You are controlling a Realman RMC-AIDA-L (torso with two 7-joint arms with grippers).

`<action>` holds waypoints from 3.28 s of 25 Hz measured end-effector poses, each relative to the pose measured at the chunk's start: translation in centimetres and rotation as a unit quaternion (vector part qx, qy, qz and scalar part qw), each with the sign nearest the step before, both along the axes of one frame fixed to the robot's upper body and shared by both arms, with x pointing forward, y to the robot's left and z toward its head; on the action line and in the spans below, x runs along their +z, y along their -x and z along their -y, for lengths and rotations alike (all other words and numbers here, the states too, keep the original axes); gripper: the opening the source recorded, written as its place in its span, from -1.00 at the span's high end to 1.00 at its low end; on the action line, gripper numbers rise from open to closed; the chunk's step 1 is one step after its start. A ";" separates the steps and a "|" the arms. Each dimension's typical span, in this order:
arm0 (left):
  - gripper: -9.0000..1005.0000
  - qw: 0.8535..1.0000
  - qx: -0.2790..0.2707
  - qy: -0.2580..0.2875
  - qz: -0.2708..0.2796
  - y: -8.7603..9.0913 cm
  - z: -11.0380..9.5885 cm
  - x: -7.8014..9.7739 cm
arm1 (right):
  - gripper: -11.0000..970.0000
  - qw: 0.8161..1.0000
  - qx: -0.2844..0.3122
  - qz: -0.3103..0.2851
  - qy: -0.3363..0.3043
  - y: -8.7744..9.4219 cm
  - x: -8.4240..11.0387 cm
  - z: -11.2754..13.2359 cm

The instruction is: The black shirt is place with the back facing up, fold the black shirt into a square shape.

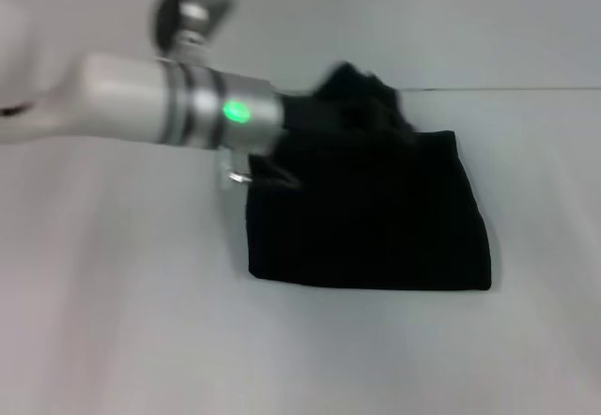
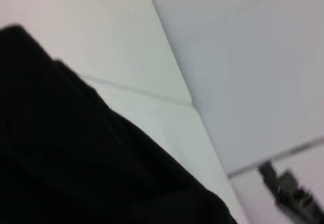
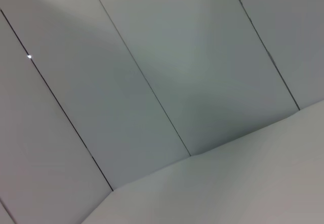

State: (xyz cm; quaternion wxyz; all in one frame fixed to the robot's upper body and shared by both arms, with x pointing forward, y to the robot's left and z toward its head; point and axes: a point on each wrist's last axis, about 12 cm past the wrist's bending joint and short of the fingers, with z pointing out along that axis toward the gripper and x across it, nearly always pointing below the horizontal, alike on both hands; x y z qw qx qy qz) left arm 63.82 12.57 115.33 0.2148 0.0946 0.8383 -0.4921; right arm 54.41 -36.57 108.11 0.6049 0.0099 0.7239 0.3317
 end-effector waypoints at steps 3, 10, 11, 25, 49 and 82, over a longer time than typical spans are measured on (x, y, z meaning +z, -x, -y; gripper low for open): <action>0.58 0.997 -0.050 -0.054 0.020 0.5 4.1 -1.6 | -0.11 1.000 0.002 -0.005 0.004 -0.2 -0.1 -0.2; 0.55 0.966 -0.181 -0.160 0.088 1.9 6.8 -1.6 | -0.10 1.000 0.011 -0.016 0.019 -0.6 -0.2 -0.4; 0.54 0.965 -0.193 -0.152 0.090 2.2 6.5 -1.3 | -0.10 1.000 0.012 -0.017 0.019 -0.6 -0.2 -0.4; -0.13 0.998 0.041 0.053 -0.004 2.6 -10.9 -1.3 | -0.08 0.979 0.125 -0.160 0.036 -3.5 1.5 -1.7; -0.86 0.986 0.144 0.076 0.027 3.5 -17.8 -0.6 | -0.05 0.856 0.202 -0.395 0.267 -12.4 8.1 -19.4; -0.86 0.976 0.182 0.115 0.034 4.0 -18.8 -1.2 | -0.01 0.893 0.085 -0.400 0.186 -11.5 8.5 -9.3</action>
